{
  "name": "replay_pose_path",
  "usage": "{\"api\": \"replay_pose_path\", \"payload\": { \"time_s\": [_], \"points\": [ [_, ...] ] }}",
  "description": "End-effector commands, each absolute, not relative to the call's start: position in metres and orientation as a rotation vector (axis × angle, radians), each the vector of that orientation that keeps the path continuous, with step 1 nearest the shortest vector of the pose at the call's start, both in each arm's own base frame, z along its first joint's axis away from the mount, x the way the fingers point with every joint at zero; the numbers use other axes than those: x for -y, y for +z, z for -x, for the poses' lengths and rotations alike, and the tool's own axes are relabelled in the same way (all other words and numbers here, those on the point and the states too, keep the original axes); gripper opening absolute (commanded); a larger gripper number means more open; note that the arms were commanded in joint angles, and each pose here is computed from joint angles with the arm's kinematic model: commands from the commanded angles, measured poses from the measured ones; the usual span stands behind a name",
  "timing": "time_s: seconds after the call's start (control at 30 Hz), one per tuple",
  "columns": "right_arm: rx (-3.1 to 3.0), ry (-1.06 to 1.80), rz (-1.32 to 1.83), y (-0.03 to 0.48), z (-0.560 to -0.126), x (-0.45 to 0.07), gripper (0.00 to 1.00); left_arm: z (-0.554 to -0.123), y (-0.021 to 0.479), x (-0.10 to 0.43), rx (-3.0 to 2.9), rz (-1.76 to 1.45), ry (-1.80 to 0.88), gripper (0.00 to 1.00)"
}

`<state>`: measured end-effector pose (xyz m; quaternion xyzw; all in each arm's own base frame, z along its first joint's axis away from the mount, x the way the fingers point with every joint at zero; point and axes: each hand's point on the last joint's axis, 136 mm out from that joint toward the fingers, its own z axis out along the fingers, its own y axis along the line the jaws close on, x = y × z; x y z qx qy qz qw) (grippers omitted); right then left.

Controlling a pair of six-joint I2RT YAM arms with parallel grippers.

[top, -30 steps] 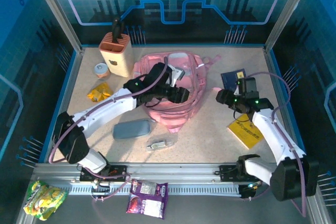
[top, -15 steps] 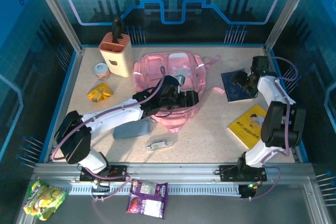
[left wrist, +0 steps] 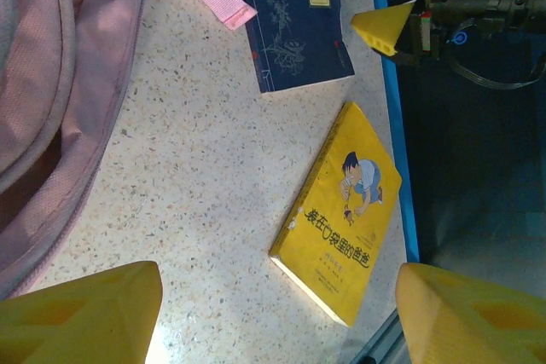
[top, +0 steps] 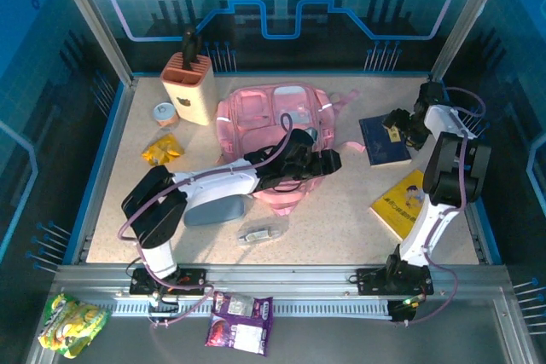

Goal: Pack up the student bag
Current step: Move the book to the middle-right of the table.

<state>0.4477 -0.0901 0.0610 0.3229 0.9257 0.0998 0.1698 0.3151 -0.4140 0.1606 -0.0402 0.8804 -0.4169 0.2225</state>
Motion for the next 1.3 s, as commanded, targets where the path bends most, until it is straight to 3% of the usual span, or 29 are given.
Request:
{"api": "replay_pose_path", "payload": {
  "time_s": [0.0, 0.37, 0.83, 1.27],
  "points": [
    [-2.664, 0.356, -0.95, 0.054, -0.45, 0.089, 0.87, -0.325, 0.17, 0.424, -2.394, 0.132, -1.17, 0.73],
    [-2.702, 0.382, -1.005, 0.042, -0.423, 0.074, 0.88, -0.323, 0.158, 0.429, -2.425, 0.132, -1.169, 0.74],
    [-2.807, 0.394, -0.958, 0.04, -0.329, 0.01, 0.9, -0.309, 0.147, 0.424, -2.45, 0.111, -1.142, 0.74],
    [-2.771, 0.21, -0.954, 0.058, -0.333, 0.051, 0.93, -0.306, 0.15, 0.451, -2.462, 0.001, -1.13, 0.74]
  ]
}}
